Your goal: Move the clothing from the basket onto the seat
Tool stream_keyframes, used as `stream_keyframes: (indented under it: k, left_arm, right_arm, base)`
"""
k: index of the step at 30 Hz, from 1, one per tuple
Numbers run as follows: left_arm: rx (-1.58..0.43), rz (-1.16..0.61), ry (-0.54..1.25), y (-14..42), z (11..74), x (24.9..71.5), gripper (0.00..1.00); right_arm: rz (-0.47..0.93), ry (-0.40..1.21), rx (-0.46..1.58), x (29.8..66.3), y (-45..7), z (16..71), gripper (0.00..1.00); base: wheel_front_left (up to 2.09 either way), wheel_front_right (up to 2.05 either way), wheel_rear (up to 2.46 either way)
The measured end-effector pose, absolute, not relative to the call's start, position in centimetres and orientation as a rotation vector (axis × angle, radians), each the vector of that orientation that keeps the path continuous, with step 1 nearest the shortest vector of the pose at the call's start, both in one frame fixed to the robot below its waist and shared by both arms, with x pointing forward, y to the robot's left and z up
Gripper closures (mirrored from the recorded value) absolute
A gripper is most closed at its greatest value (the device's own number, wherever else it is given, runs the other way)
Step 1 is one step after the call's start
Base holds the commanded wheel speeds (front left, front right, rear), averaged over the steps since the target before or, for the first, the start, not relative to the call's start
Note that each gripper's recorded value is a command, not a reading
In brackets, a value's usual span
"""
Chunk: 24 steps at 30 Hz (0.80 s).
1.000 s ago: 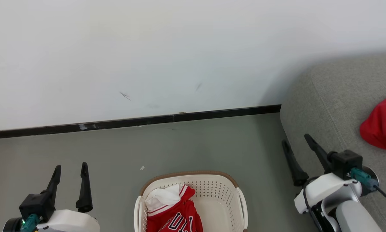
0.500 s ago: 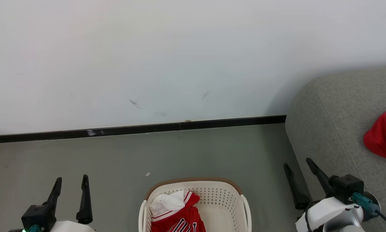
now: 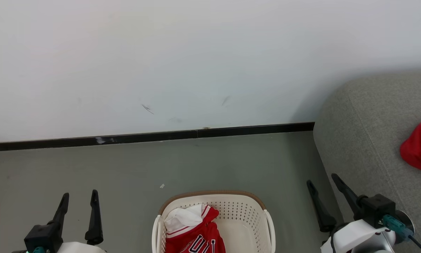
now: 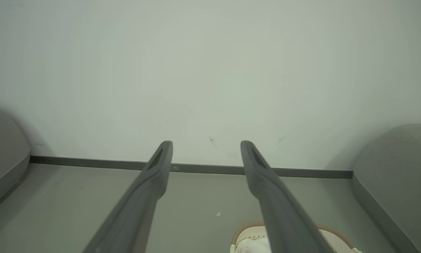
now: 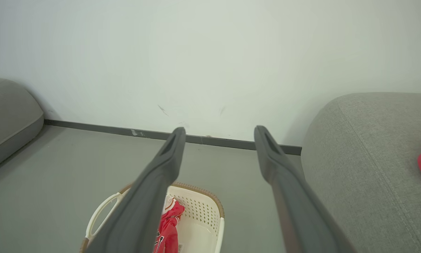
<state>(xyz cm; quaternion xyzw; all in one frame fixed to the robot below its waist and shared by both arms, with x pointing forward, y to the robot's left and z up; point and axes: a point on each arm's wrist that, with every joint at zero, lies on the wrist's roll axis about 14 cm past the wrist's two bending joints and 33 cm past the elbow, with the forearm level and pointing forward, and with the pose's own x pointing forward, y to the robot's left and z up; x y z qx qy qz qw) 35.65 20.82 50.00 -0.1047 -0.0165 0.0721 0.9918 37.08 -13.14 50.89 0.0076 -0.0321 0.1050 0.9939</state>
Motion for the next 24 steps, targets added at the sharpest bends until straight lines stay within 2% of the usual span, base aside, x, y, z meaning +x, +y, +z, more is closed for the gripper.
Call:
stream_keyframes:
  k: [15, 24]
  left_arm:
    - [-0.211, 0.144, 0.000, 20.7, 48.9, 36.0, 0.00]
    - [-0.167, 0.020, 0.013, 17.9, 48.6, 37.8, 0.00]
  right_arm:
    - [0.221, -0.064, 0.012, 37.3, -12.8, 50.8, 0.00]
    - [0.213, -0.083, 0.012, 37.9, -13.1, 51.3, 0.00]
  base:
    - [0.00, 0.00, 0.00]
    - [0.00, 0.00, 0.00]
